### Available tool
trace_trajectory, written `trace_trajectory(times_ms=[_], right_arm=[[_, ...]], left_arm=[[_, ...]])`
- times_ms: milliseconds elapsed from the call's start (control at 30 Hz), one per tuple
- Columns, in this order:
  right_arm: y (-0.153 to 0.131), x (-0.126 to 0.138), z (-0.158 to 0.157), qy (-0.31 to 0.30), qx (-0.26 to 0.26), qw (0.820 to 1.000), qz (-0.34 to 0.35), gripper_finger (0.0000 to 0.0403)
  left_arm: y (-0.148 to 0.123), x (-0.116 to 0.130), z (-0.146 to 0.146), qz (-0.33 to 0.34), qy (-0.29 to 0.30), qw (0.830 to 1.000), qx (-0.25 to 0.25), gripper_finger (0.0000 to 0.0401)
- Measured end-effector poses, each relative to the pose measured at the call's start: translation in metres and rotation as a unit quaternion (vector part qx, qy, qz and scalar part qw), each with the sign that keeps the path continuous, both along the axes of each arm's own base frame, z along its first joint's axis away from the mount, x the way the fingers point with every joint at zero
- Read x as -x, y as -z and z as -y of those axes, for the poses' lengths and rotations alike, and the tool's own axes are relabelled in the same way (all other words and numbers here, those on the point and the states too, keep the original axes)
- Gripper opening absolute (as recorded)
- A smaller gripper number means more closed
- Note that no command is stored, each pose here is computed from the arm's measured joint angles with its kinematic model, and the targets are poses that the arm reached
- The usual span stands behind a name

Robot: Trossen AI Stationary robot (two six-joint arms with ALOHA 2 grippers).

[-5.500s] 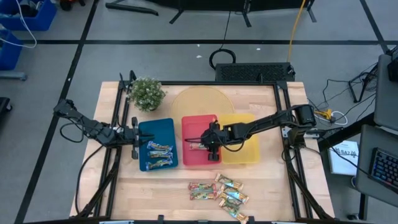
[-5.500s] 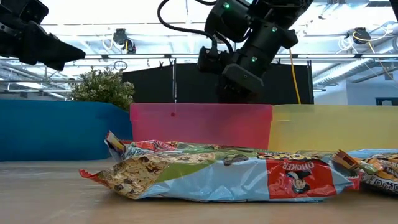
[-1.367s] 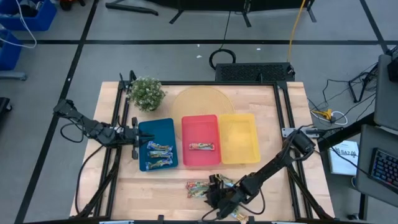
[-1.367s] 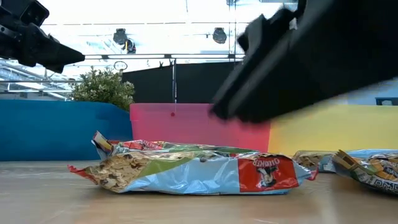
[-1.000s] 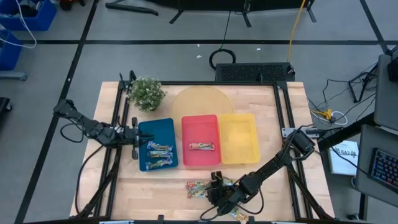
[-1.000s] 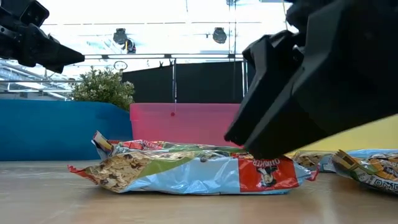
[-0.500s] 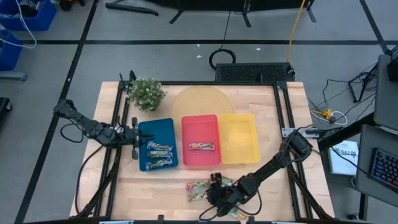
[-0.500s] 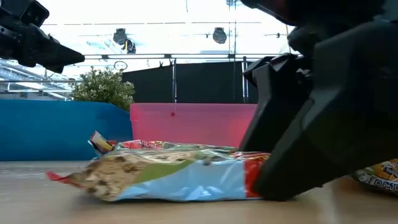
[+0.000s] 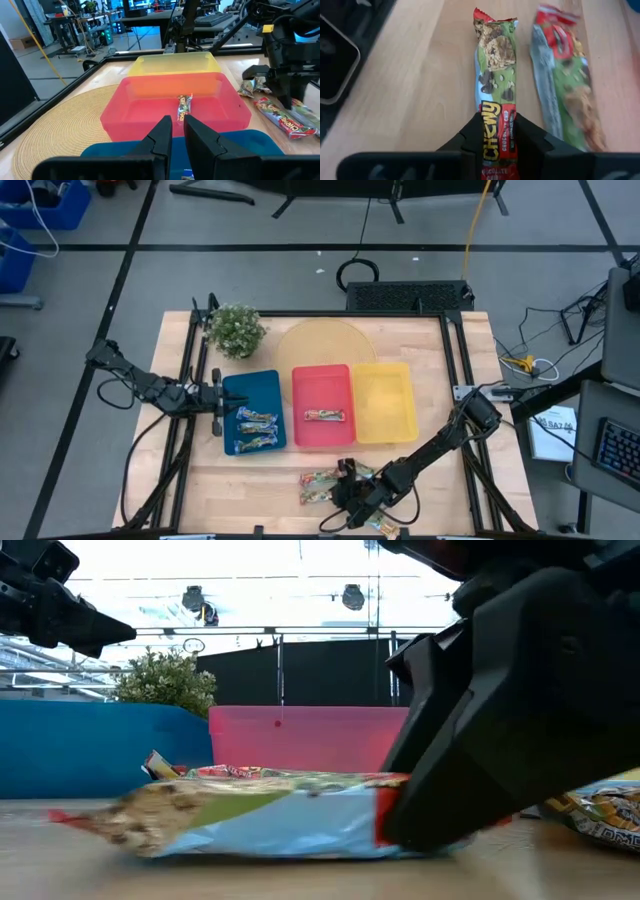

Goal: Pick and place Granola Bars by type
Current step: Put the red granola bar into the pink bin

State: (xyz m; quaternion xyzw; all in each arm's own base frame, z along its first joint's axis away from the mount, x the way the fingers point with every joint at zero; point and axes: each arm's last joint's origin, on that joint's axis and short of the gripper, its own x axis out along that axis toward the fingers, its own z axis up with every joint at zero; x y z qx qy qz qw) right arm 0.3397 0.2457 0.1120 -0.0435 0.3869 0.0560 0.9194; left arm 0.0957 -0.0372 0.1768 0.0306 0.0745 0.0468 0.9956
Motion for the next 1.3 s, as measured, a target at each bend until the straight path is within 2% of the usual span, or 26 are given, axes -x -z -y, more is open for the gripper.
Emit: trace_trajectory(times_ms=[167, 267, 433, 567, 700, 867, 1000, 1167, 1300], right_arm=[[-0.024, 0.000, 0.002, -0.006, -0.013, 1.000, 0.028, 0.0063], [-0.046, 0.000, 0.002, -0.019, -0.017, 0.998, 0.061, 0.0065], [-0.094, 0.006, 0.014, -0.023, 0.006, 0.993, 0.119, 0.0056], [-0.133, 0.008, 0.044, 0.020, 0.047, 0.987, 0.152, 0.0058], [-0.157, 0.008, 0.094, 0.048, 0.100, 0.986, 0.126, 0.0056], [-0.159, 0.001, 0.164, 0.088, 0.145, 0.984, 0.052, 0.0057], [-0.153, -0.005, 0.209, 0.082, 0.119, 0.989, 0.005, 0.0056], [-0.150, -0.008, 0.246, 0.090, 0.092, 0.992, -0.008, 0.0052], [-0.150, -0.008, 0.261, 0.089, 0.081, 0.993, -0.014, 0.0051]], left_arm=[[0.000, 0.000, 0.000, 0.001, 0.000, 1.000, 0.000, 0.0058], [0.000, 0.000, 0.000, 0.001, 0.000, 1.000, 0.000, 0.0058], [0.000, 0.000, 0.000, 0.000, 0.000, 1.000, 0.000, 0.0058], [0.000, 0.000, 0.000, 0.001, 0.000, 1.000, 0.000, 0.0058], [0.000, 0.000, 0.000, 0.001, 0.000, 1.000, 0.000, 0.0058], [0.000, 0.000, 0.000, 0.000, 0.001, 1.000, -0.007, 0.0058], [0.000, 0.000, 0.000, 0.000, 0.000, 1.000, -0.008, 0.0058], [0.000, 0.000, 0.000, -0.001, 0.001, 1.000, -0.008, 0.0058], [0.000, 0.000, 0.000, 0.000, 0.001, 1.000, -0.008, 0.0058]])
